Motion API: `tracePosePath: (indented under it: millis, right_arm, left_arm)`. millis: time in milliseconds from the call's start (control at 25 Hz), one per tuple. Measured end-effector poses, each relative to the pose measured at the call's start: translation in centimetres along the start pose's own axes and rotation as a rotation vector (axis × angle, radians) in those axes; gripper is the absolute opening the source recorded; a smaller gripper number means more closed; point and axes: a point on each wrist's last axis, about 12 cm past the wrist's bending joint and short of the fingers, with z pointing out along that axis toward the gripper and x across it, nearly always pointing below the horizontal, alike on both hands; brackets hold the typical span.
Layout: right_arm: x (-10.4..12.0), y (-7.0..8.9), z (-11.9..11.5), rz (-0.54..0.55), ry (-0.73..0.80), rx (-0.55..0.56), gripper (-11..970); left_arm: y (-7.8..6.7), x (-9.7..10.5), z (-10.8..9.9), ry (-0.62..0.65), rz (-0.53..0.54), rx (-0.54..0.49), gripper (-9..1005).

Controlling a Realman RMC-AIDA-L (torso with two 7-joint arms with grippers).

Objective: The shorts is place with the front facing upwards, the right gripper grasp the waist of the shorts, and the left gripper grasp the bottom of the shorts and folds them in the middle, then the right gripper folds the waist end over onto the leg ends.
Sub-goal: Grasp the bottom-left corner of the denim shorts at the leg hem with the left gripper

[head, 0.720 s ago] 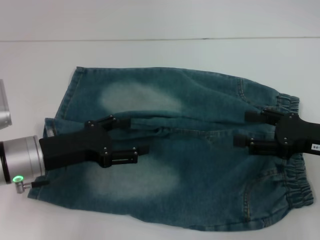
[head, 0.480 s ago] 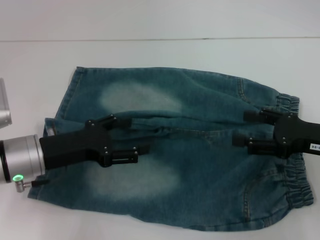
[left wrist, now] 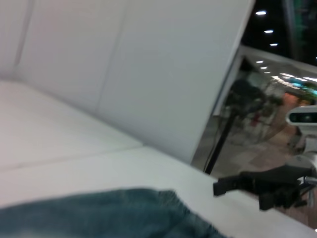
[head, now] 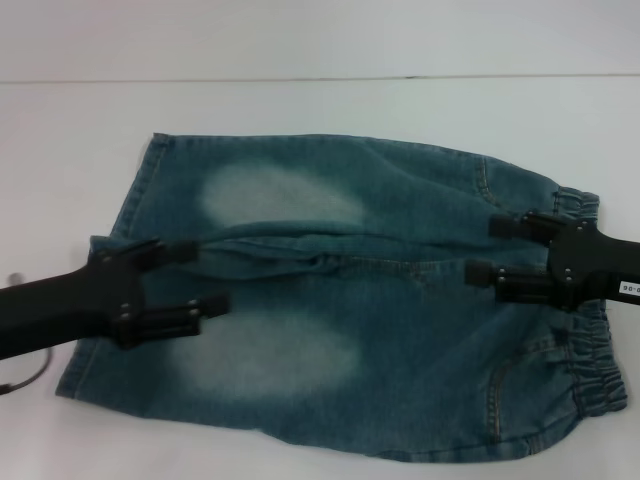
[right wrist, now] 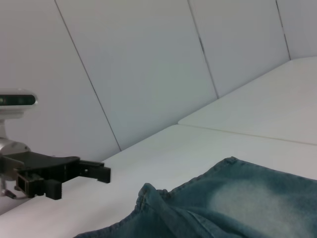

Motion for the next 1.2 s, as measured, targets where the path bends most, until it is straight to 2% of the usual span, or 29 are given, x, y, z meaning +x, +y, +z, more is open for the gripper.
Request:
tracePosePath:
  millis: [240,600,720,1200]
  right_arm:
    - [0.1,0.0,0.0,0.001,0.006,0.001,945]
    - [0.4,0.0,-0.2,0.008,0.009,0.01,945]
    - [0.4,0.0,-0.3,0.008,0.009,0.012,945]
    - [0.5,0.0,-0.2,0.017,0.01,0.011,944]
  left_arm:
    - [-0.3,0.2,-4.0,0.11,-0.092,-0.093,937]
    - [-0.5,1.7,-7.6,0.129,-0.165,-0.211,936]
    - [-0.5,2.3,-8.6,0.196,-0.223,-0.246,936]
    - [-0.1,3.4,-9.2,0.291,-0.264,-0.323,935]
